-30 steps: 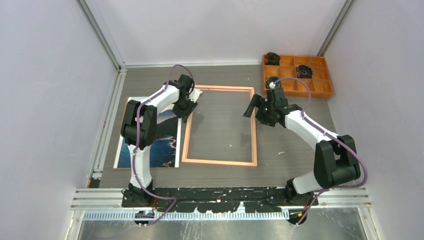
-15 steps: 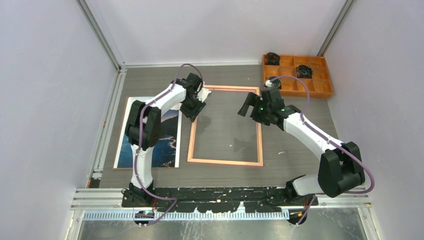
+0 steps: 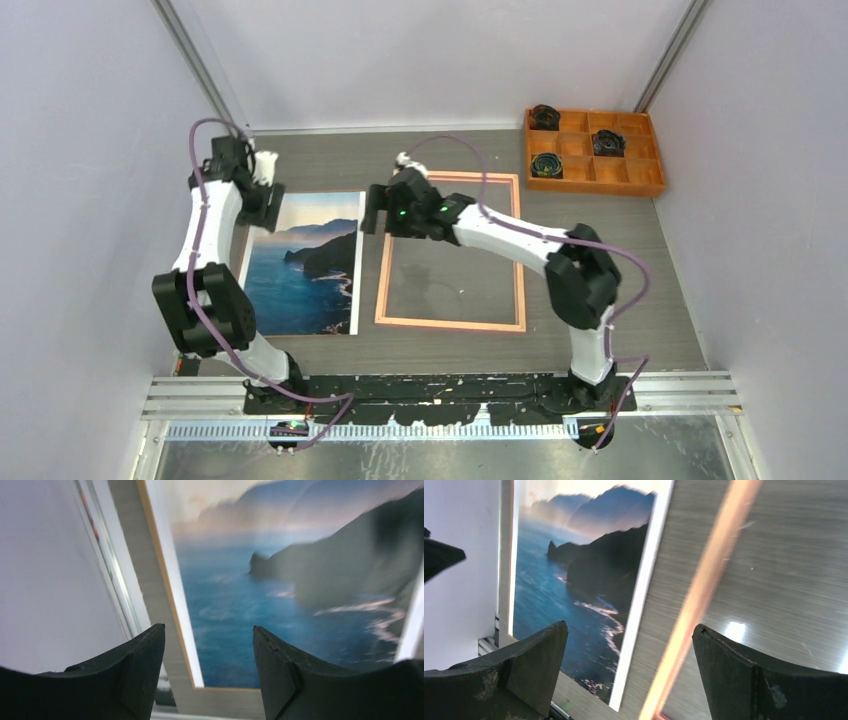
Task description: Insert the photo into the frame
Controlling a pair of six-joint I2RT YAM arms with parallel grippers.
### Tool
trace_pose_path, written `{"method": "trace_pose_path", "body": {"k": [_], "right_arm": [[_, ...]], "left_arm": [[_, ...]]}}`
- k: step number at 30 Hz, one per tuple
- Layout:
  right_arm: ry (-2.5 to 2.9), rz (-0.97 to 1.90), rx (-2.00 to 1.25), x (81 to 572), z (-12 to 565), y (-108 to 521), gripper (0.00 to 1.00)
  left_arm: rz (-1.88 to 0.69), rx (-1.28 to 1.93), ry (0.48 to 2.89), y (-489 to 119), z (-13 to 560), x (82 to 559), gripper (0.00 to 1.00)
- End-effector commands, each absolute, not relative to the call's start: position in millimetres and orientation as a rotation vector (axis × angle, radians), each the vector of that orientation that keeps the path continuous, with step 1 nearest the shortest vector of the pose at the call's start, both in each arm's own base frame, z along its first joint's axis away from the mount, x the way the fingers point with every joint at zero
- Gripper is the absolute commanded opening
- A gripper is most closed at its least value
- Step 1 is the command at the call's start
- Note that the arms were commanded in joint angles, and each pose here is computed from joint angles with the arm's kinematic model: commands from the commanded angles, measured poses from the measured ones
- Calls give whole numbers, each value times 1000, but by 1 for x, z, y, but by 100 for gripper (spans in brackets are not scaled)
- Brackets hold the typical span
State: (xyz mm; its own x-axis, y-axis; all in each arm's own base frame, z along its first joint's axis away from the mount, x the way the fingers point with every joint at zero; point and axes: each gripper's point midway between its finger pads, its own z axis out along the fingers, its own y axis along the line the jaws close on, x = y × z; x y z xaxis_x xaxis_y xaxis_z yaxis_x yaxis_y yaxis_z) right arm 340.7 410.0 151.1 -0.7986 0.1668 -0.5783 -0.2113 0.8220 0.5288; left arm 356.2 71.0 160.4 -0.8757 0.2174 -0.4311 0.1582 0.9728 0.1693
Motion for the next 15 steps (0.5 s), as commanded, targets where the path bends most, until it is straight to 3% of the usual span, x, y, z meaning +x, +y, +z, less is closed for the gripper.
{"method": "trace_pose_path", "body": {"k": [1,8,15], "right_arm": [[2352,884,-79,332,157,464,100],[2425,858,-103,338,112,502,100],[2430,753,-84,354,84,503,100]], "left_arm": [[312,326,2742,106,131,316,67],[497,119,2750,174,107,310,65],[512,43,2729,184,87,327,64]]}}
